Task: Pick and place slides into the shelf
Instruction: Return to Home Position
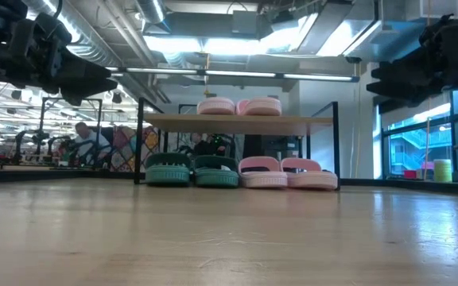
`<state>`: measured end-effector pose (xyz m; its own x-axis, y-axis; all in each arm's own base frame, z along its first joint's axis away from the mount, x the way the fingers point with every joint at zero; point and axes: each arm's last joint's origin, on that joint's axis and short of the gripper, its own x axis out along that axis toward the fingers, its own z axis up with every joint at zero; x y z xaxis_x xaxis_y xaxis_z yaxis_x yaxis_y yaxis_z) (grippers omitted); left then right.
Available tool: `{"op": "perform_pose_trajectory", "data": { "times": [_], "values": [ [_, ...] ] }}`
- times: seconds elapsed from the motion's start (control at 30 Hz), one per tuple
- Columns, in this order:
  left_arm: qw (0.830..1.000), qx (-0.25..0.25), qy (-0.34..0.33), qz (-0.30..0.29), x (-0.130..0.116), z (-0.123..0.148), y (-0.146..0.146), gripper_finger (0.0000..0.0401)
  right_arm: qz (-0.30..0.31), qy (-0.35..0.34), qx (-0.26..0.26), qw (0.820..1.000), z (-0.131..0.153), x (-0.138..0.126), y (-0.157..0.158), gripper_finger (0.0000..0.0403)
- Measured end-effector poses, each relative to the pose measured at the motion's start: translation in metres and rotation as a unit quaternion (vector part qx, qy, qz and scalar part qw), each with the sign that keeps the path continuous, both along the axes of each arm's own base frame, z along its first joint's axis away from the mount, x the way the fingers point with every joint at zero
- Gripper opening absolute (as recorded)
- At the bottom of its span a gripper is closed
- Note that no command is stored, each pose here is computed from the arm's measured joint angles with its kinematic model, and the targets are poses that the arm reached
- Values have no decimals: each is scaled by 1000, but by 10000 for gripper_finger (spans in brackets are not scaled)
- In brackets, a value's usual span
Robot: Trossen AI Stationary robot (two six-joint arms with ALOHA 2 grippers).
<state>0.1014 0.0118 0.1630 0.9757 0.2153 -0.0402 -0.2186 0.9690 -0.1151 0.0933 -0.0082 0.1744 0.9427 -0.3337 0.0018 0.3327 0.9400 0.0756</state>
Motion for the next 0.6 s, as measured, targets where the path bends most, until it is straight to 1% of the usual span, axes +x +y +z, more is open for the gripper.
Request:
{"op": "perform_pose_trajectory", "data": {
  "times": [0.6],
  "values": [
    [1000,0,-1,0,0,0,0,191,0,1,-1,1000,0,0,0,288]
  ]
}}
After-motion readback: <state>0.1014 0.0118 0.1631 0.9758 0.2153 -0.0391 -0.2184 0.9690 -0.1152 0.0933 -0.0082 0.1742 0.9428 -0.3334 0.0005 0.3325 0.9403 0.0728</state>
